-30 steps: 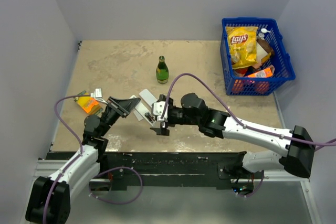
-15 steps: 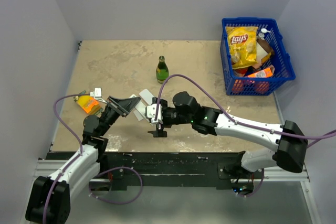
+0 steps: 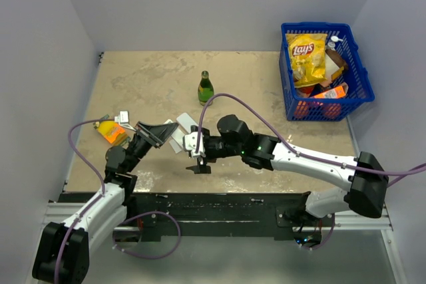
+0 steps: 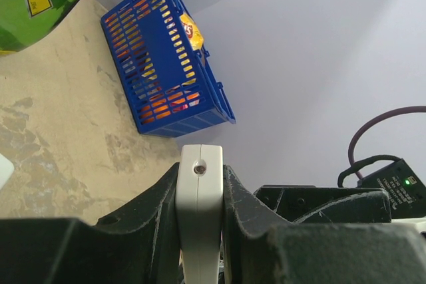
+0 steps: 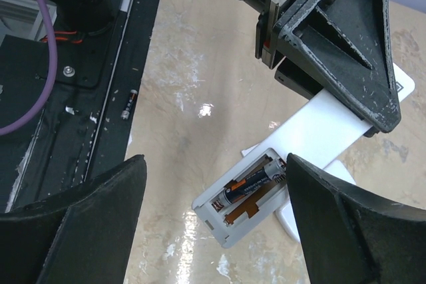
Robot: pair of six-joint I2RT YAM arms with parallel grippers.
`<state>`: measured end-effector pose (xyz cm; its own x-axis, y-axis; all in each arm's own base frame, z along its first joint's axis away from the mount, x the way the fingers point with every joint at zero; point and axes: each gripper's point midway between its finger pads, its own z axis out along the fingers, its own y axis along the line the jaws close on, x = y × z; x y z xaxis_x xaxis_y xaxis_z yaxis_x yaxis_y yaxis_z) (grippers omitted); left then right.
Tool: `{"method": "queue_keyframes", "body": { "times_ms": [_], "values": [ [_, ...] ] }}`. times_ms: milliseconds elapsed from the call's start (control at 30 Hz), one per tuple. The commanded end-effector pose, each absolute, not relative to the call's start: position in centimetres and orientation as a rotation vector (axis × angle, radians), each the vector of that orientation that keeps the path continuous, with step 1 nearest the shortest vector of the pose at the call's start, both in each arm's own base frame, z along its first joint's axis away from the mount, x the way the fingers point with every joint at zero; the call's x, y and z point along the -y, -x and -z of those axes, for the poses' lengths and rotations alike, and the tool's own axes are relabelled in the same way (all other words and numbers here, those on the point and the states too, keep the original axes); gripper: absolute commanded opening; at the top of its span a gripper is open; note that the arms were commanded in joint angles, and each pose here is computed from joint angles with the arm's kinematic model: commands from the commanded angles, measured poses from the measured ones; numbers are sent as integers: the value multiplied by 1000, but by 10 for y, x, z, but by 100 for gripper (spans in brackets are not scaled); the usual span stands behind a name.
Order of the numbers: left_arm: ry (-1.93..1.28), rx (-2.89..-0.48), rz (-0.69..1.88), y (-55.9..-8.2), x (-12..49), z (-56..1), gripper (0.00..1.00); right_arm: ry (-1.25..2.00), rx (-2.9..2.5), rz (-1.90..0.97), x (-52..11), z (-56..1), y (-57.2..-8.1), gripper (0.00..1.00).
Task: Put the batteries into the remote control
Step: Load the battery into the remote control.
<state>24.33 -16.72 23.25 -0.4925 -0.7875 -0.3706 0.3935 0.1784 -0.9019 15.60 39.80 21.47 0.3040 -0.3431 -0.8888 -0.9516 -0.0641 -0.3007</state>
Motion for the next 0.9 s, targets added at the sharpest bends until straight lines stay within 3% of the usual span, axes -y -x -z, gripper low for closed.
{"method": "queue_keyframes", "body": {
  "times_ms": [0,867],
  "values": [
    [328,-1375,1548,-240,169,-266,0,1625,-1170,-819,-405,-227,-152,85],
    [461,-1323,1541,-245,155,-276,0,1687,-1290,-792,-395,-186,-150,82]
  ]
}}
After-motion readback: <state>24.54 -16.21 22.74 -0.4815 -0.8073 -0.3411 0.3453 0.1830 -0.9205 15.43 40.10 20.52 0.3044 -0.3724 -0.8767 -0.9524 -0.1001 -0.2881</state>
